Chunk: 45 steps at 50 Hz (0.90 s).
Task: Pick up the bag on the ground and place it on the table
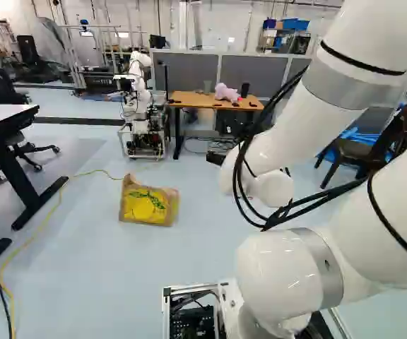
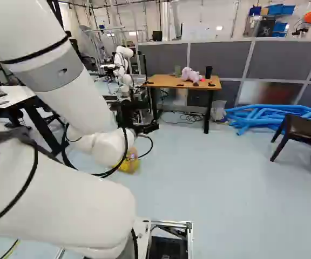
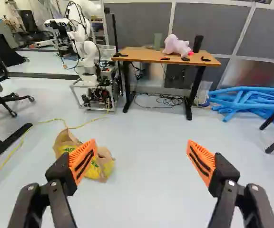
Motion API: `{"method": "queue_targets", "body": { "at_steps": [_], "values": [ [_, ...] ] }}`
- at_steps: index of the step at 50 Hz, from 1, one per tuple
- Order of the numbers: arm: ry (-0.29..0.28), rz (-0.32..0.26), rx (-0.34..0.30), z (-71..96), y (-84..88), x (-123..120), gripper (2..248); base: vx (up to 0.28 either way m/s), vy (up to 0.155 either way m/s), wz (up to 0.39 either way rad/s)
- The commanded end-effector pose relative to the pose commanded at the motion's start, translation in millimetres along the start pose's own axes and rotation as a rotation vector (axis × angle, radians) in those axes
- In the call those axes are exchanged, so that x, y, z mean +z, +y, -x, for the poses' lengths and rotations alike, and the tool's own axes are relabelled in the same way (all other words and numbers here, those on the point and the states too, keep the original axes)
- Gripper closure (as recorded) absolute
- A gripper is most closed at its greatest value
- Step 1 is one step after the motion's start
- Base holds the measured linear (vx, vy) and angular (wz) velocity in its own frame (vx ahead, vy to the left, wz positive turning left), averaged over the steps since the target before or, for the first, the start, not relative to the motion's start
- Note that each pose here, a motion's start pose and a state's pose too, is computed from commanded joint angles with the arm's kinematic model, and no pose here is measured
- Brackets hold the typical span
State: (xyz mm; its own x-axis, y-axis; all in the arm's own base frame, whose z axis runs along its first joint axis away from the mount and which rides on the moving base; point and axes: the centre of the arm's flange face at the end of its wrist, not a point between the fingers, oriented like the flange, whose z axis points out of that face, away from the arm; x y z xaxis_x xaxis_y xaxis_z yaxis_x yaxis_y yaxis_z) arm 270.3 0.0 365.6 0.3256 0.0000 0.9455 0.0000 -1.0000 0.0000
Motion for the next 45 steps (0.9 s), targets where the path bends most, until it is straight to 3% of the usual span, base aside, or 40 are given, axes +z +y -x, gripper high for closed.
{"method": "queue_targets", "body": {
  "at_steps": [45],
  "values": [
    [0.000, 0.000, 0.000, 0.0, 0.0, 0.0, 3, 0.014, 0.006, -0.002]
  ]
}}
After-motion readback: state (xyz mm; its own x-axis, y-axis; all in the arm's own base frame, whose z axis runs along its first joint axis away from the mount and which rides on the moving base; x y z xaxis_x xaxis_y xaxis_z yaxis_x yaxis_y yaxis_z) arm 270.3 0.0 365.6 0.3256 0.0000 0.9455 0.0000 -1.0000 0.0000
